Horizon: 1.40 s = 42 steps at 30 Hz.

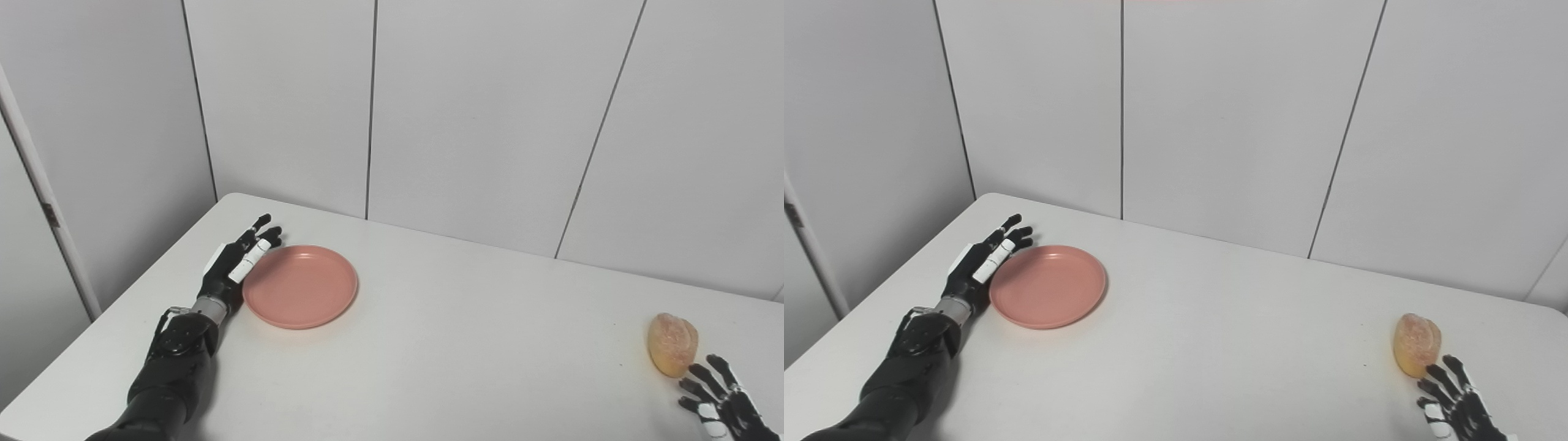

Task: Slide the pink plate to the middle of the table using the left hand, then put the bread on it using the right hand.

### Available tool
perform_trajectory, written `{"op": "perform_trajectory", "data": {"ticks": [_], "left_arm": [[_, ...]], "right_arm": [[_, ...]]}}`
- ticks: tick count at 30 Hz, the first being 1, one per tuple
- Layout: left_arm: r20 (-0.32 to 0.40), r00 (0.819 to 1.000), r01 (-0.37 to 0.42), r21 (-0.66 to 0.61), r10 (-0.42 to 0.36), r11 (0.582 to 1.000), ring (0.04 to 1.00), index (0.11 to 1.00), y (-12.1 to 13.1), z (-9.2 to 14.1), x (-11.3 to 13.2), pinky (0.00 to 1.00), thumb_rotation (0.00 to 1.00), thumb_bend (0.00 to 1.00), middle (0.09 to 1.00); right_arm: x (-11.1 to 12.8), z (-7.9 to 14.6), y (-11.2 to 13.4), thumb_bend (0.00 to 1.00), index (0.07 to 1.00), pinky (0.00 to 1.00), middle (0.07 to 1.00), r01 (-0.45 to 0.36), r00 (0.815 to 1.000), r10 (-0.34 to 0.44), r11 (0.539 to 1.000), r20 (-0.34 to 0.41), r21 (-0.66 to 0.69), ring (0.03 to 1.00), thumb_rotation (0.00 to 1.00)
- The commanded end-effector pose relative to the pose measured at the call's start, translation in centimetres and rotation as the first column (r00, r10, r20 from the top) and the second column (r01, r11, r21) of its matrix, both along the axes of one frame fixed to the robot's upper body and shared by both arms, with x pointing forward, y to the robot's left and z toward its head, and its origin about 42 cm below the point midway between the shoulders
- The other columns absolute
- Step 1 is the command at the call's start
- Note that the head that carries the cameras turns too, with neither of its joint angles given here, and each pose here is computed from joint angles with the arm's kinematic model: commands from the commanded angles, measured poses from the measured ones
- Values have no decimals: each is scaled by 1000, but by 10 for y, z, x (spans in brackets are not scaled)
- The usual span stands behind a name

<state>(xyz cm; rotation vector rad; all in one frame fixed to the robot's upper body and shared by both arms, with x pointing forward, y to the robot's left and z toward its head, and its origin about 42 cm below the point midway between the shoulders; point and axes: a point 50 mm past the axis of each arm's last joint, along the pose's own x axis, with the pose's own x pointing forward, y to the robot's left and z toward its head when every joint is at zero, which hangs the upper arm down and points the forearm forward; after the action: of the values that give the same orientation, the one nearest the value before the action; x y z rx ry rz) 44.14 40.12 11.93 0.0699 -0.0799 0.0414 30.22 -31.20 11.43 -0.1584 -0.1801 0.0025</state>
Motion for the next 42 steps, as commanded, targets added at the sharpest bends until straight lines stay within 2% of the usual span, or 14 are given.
{"op": "perform_trajectory", "data": {"ticks": [1,8,15,19,30,32,42], "left_arm": [[34,999,27,-2,-27,1000,876,913,-4,11,7,819,664,950,874],[39,996,74,-10,-74,997,868,915,-18,9,6,813,659,931,871],[36,992,120,-9,-120,993,867,912,-35,8,4,823,671,904,875],[22,990,140,1,-140,990,872,913,-44,5,5,825,681,936,876],[16,980,199,-29,-199,980,870,916,-74,0,7,820,681,944,872],[16,977,215,-36,-215,976,875,921,-80,-1,6,818,678,920,879],[12,973,230,-38,-230,972,875,930,-105,-6,5,830,699,907,881]], "right_arm": [[-10,-17,10,727,921,767,864,4,999,-3,999,-40,32,820,769],[-10,-16,16,746,918,768,865,0,999,2,999,-41,34,821,768],[-10,-14,23,708,919,771,868,-2,999,3,999,-39,34,826,751],[-10,-14,29,708,913,763,858,5,999,-4,1000,-37,30,820,751],[-9,-12,41,719,922,761,871,-5,999,6,1000,-40,30,824,756],[-9,-12,43,734,921,762,870,-4,999,5,1000,-42,31,828,761],[-8,-12,49,729,912,749,858,-6,999,8,999,-40,34,813,755]]}}
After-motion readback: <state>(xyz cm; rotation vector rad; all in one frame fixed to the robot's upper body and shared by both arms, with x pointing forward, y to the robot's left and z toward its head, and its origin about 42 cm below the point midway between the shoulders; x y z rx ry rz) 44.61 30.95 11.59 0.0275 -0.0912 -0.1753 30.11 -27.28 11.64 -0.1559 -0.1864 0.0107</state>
